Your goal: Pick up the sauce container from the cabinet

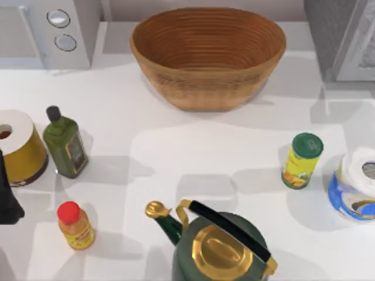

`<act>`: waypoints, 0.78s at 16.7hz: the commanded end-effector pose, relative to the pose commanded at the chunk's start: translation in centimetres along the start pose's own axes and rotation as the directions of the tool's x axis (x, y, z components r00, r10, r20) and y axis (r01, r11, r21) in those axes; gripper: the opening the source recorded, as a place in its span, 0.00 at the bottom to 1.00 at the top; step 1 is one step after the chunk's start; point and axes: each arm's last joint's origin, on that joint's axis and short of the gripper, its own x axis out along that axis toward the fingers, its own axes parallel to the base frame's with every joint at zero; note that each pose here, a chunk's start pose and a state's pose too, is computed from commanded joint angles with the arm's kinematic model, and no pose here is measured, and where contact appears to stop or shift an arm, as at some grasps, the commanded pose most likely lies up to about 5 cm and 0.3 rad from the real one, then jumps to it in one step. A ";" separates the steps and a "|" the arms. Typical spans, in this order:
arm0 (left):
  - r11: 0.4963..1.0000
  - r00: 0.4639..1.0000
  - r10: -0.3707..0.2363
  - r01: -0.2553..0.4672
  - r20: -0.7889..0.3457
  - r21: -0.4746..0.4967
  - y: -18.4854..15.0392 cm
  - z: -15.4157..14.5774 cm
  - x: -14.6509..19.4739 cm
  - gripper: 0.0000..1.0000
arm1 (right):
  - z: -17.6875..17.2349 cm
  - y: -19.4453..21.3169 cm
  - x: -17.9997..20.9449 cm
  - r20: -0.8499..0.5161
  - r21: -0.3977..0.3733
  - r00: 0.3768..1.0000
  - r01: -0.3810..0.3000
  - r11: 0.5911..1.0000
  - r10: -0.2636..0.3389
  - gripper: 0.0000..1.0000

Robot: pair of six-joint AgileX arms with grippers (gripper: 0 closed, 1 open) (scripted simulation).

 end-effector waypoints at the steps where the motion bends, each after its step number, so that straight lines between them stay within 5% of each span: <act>1: 1.000 1.000 0.000 0.000 0.000 0.000 0.0 0.0 0.0 1.00 | 1.7 0.3 1.0 0.004 0.000 1.000 0.000 1.000 0.000 1.00; 6: 1.000 1.000 0.000 0.000 0.000 0.000 0.0 0.0 0.0 1.00 | 7.6 1.9 5.5 0.025 0.005 1.000 -0.004 1.000 0.004 1.00; 13: 1.000 1.000 0.000 0.000 0.000 0.000 0.0 0.0 0.0 1.00 | 9.2 2.7 7.3 0.030 0.009 1.000 -0.007 1.000 0.007 1.00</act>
